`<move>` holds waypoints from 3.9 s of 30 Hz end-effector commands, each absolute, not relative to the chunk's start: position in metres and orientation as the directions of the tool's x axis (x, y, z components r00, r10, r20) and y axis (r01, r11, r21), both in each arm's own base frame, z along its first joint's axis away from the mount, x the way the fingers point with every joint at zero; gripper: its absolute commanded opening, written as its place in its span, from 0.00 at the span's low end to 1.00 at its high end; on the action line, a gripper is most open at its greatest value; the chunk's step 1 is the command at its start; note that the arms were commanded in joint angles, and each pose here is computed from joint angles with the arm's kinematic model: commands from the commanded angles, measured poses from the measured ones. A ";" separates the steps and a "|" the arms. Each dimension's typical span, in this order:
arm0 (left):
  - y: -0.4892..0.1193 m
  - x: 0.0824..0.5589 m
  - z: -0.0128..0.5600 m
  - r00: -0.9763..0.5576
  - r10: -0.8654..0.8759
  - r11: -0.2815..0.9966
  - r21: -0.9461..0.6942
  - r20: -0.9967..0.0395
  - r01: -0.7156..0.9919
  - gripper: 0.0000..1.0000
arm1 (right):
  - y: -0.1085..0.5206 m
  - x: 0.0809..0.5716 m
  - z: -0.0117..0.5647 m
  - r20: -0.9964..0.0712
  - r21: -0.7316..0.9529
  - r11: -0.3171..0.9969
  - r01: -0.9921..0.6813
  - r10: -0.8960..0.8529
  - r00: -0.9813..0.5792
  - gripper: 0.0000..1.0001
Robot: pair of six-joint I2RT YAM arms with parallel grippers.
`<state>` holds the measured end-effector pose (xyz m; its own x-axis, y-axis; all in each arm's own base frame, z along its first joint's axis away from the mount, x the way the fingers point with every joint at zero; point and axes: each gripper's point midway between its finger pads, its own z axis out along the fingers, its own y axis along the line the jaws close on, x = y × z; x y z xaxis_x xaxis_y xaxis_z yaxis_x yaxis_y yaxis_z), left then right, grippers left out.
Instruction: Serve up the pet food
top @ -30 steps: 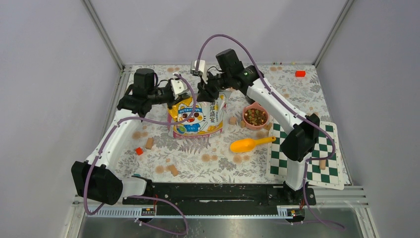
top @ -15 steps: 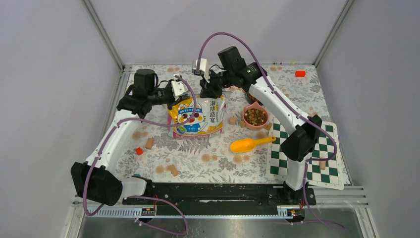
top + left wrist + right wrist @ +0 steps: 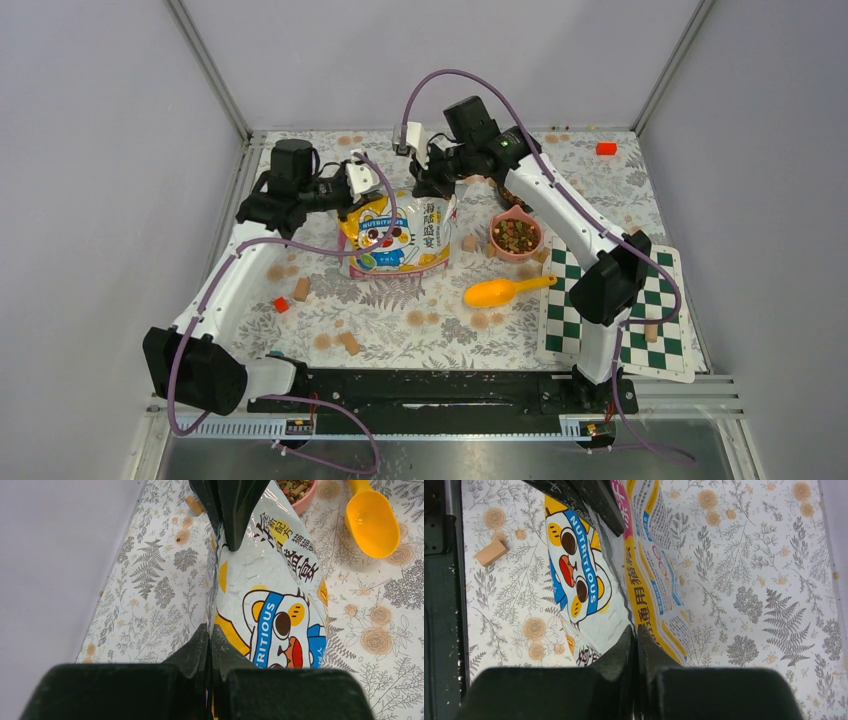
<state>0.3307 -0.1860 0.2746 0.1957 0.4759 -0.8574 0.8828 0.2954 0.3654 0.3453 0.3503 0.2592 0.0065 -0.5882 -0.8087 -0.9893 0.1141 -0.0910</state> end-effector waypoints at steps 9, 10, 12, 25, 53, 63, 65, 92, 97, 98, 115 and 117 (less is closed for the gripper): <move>-0.183 0.333 0.298 0.279 0.478 0.291 0.450 -0.833 0.844 0.00 | 0.314 0.356 0.291 -0.746 -0.244 0.158 -0.957 -0.661 0.081 0.23; -0.183 0.333 0.298 0.279 0.478 0.291 0.450 -0.833 0.844 0.00 | 0.310 0.356 0.292 -0.741 -0.252 0.161 -0.954 -0.667 0.083 0.25; -0.183 0.333 0.299 0.280 0.478 0.291 0.451 -0.832 0.844 0.00 | 0.303 0.355 0.294 -0.733 -0.260 0.158 -0.952 -0.674 0.088 0.21; -0.182 0.334 0.299 0.278 0.484 0.291 0.452 -0.830 0.843 0.00 | 0.281 0.354 0.296 -0.689 -0.274 0.164 -0.948 -0.721 0.075 0.22; -0.183 0.335 0.300 0.278 0.479 0.290 0.449 -0.833 0.845 0.03 | 0.246 0.350 0.290 -0.613 -0.272 0.216 -0.938 -0.790 -0.004 0.27; -0.185 0.335 0.302 0.282 0.471 0.286 0.447 -0.836 0.847 0.00 | 0.233 0.347 0.284 -0.587 -0.276 0.207 -0.939 -0.809 -0.006 0.00; -0.185 0.335 0.304 0.282 0.470 0.288 0.447 -0.836 0.847 0.00 | 0.234 0.347 0.285 -0.591 -0.272 0.206 -0.940 -0.807 -0.006 0.00; -0.229 0.340 0.327 0.303 0.383 0.279 0.422 -0.872 0.862 0.51 | 0.294 0.337 0.358 -0.942 0.023 0.469 -0.883 -0.286 -0.177 0.56; -0.238 0.341 0.332 0.329 0.329 0.318 0.432 -0.885 0.844 0.55 | 0.294 0.339 0.381 -0.968 0.127 0.548 -0.827 -0.114 -0.224 0.67; -0.239 0.341 0.335 0.335 0.314 0.325 0.432 -0.888 0.841 0.55 | 0.292 0.341 0.382 -0.966 0.139 0.565 -0.813 -0.103 -0.237 0.68; -0.192 0.361 0.411 0.072 0.023 0.778 0.063 -0.997 0.625 0.66 | 0.268 0.364 0.396 -0.978 0.118 0.716 -0.688 -0.038 -0.207 0.99; -0.181 0.366 0.425 0.047 -0.058 0.816 -0.021 -0.997 0.578 0.71 | 0.276 0.365 0.391 -0.977 0.113 0.684 -0.721 -0.056 -0.206 0.99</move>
